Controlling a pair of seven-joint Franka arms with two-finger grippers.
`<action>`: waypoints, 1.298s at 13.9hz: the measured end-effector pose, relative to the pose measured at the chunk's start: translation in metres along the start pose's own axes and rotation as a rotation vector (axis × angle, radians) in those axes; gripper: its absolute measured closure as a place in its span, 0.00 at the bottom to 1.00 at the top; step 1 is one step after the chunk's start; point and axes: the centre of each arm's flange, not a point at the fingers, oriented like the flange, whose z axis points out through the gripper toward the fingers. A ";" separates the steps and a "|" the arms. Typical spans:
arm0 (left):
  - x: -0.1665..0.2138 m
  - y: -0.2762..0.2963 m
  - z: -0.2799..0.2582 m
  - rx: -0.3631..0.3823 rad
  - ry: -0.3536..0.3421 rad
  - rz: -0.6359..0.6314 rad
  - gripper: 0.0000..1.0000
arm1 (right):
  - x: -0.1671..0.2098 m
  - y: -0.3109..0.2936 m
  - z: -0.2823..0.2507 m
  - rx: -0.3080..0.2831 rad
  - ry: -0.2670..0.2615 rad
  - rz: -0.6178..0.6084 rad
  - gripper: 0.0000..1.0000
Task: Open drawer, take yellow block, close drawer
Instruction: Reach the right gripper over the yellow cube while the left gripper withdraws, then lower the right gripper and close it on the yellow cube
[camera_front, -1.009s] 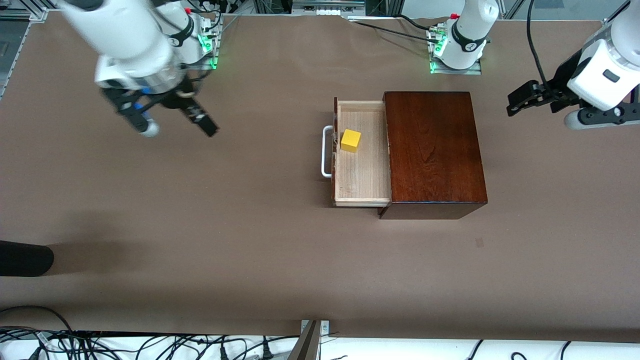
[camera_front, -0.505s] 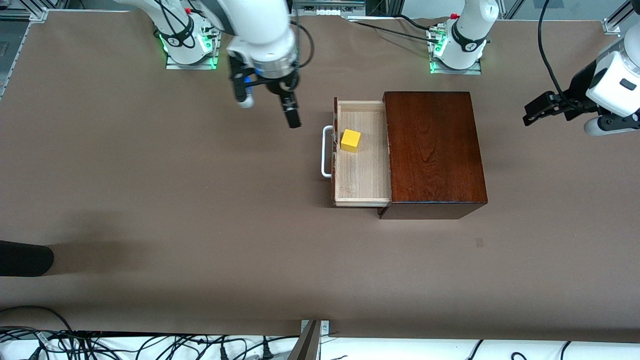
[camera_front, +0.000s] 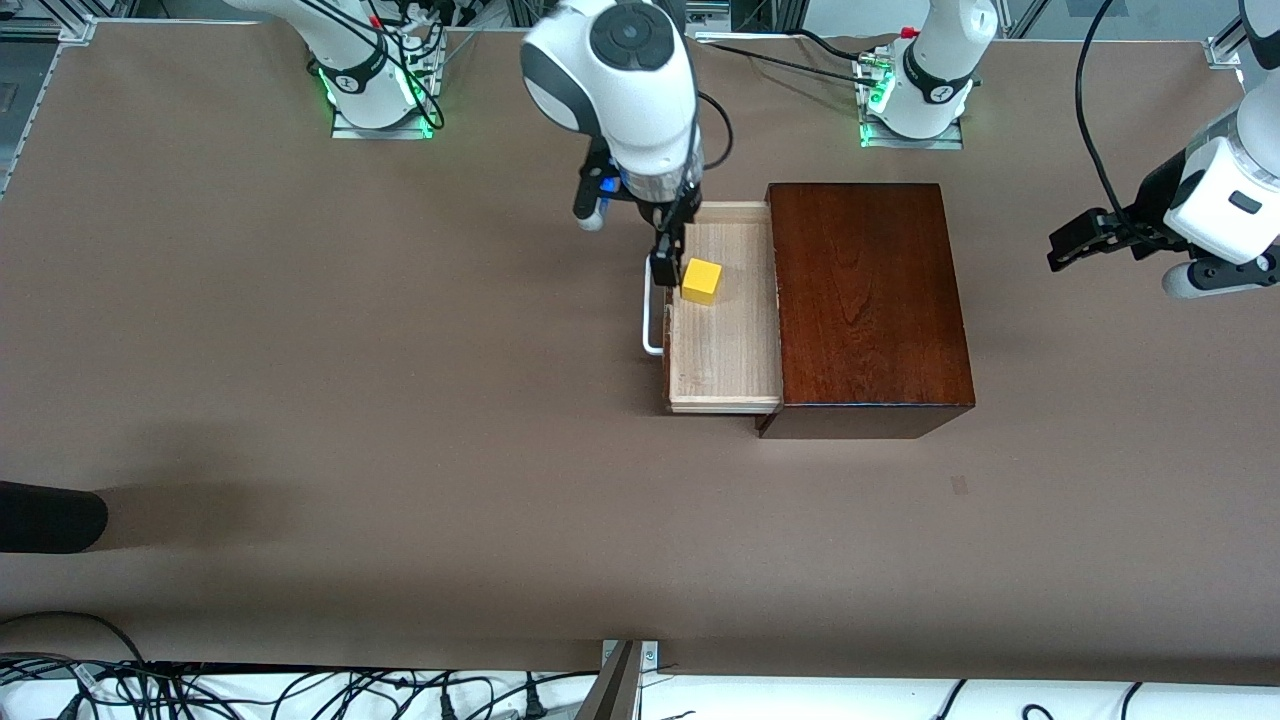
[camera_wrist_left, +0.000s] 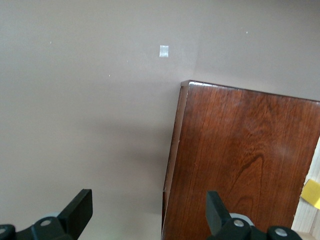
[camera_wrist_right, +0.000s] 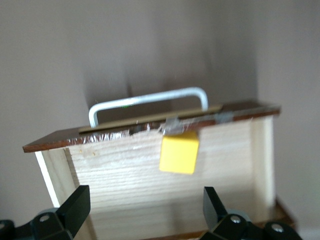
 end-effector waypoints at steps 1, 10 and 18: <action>0.002 0.001 -0.001 -0.001 0.005 0.000 0.00 | -0.006 0.000 0.013 0.003 -0.014 0.029 0.00; 0.011 -0.008 -0.006 -0.008 0.031 -0.017 0.00 | -0.020 0.037 0.097 -0.022 0.047 -0.028 0.00; 0.011 -0.008 -0.006 -0.009 0.032 -0.017 0.00 | -0.011 0.043 0.131 -0.017 0.109 -0.052 0.03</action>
